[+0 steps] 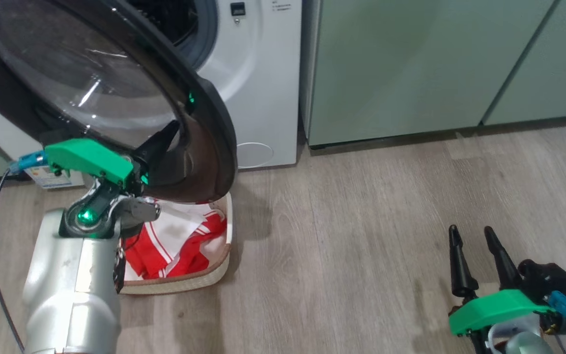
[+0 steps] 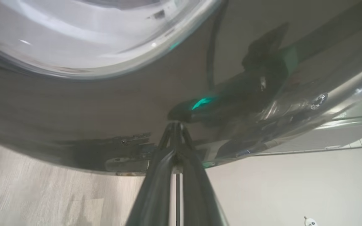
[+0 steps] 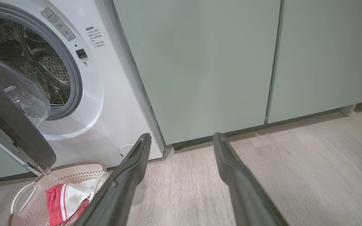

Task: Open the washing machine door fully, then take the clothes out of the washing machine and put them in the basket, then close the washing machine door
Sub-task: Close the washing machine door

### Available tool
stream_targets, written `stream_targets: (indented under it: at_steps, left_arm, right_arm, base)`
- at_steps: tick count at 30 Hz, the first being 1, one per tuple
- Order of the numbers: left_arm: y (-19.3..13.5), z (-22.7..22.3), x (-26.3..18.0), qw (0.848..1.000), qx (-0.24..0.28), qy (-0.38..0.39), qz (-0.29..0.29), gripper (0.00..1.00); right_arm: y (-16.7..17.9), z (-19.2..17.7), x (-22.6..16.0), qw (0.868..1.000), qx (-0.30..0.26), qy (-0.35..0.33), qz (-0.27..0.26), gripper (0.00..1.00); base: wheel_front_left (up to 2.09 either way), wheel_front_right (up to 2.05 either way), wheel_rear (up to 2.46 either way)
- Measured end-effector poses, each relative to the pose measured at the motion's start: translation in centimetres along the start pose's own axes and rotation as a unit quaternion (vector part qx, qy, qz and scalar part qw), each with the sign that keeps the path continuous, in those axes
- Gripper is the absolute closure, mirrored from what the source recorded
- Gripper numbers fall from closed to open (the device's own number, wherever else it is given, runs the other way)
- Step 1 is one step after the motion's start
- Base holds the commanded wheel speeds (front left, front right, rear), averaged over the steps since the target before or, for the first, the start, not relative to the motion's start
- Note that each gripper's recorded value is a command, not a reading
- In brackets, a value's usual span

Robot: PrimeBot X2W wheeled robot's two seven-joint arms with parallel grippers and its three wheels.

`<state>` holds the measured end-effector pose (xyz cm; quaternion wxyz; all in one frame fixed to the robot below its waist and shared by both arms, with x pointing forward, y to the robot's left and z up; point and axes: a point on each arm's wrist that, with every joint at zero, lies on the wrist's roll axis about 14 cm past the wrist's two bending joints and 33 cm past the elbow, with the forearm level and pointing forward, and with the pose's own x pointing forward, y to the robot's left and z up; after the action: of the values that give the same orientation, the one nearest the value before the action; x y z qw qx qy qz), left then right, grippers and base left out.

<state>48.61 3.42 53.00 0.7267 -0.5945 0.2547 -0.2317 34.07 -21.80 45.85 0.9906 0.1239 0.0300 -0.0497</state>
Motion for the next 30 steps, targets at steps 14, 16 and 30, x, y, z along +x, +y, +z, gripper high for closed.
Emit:
stream_targets:
  at_steps: [14, 16, 30]
  left_arm:
    - [4.5, 3.7, -8.1, 0.985, 0.097, -0.116, 0.084, 0.00]
    - [5.4, 4.2, -9.6, 0.976, 0.131, -0.140, 0.105, 0.00]
    - [10.0, 5.9, -15.9, 0.866, 0.404, -0.221, 0.195, 0.00]
  right_arm:
    - [2.7, 1.4, 1.3, 0.999, 0.000, -0.022, 0.042, 0.00]
    - [3.0, 1.7, 1.4, 0.999, 0.000, -0.026, 0.046, 0.00]
    - [3.0, 1.3, 0.7, 0.999, 0.006, -0.023, 0.047, 0.00]
  base:
    - [0.00, 0.00, 0.00]
    - [0.00, 0.00, 0.00]
    - [0.00, 0.00, 0.00]
